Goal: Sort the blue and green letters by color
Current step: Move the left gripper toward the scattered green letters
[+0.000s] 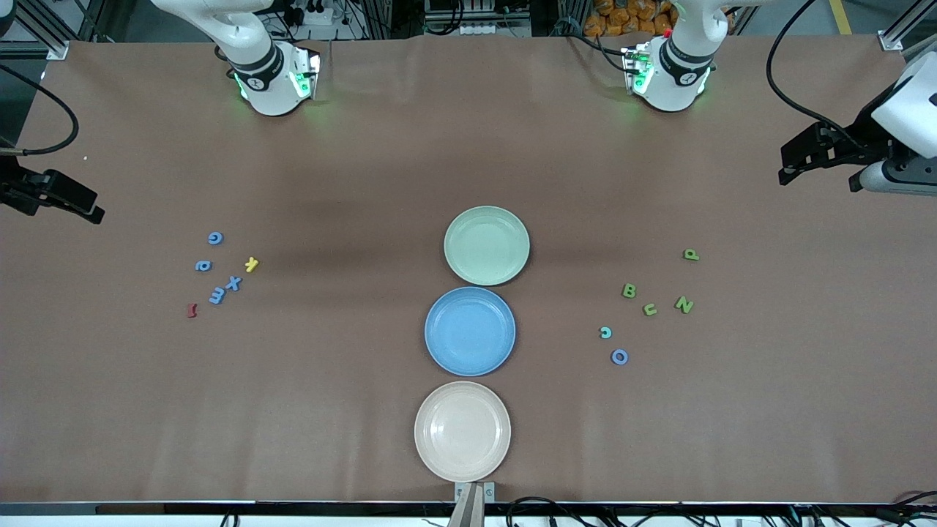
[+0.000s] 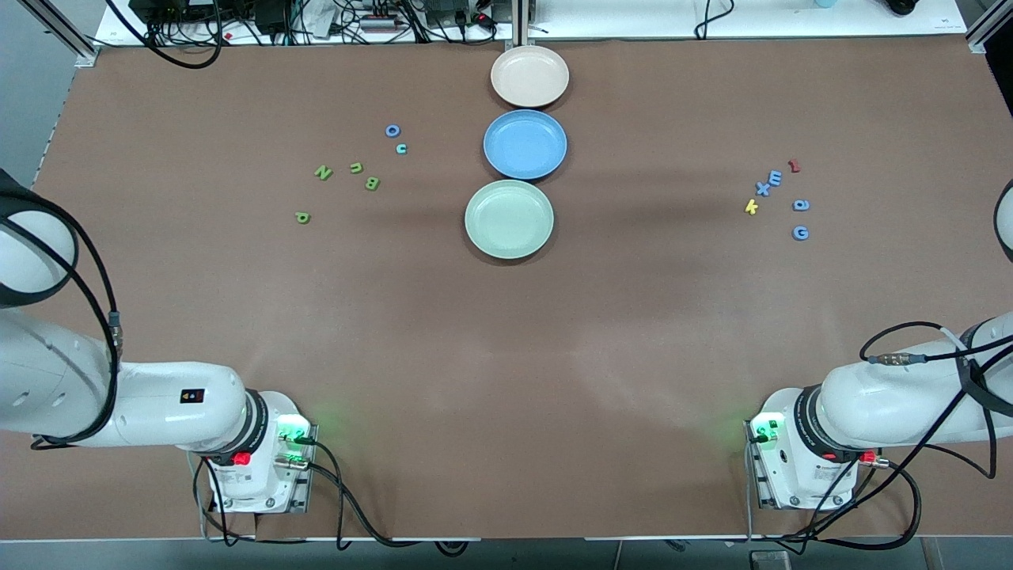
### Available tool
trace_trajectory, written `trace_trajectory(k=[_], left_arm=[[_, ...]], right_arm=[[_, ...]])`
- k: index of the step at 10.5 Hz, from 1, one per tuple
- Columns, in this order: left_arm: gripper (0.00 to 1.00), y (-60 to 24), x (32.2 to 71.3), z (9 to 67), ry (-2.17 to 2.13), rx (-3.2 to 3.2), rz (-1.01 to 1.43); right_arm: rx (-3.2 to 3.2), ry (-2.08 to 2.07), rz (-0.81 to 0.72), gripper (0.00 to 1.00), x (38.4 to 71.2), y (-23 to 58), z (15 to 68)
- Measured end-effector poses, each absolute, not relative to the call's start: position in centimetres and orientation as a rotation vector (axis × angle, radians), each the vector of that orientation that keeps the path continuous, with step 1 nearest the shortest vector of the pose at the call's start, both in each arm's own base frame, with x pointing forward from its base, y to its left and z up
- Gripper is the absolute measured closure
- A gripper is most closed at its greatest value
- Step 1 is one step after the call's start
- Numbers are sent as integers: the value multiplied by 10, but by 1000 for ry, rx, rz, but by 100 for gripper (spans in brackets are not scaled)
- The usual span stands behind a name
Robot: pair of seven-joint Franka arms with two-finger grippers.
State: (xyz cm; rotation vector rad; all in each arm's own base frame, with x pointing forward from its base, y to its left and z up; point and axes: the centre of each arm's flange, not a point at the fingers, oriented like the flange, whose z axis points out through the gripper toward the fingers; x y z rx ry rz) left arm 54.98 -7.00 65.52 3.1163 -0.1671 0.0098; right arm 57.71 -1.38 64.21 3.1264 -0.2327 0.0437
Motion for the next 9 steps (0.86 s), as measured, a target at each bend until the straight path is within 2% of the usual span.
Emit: trace_trajectory(k=[9], left_arm=[[0,-73,566,622,-175,3118,-92]], right_arm=[[3126,-236,39,0,576,-15,643]])
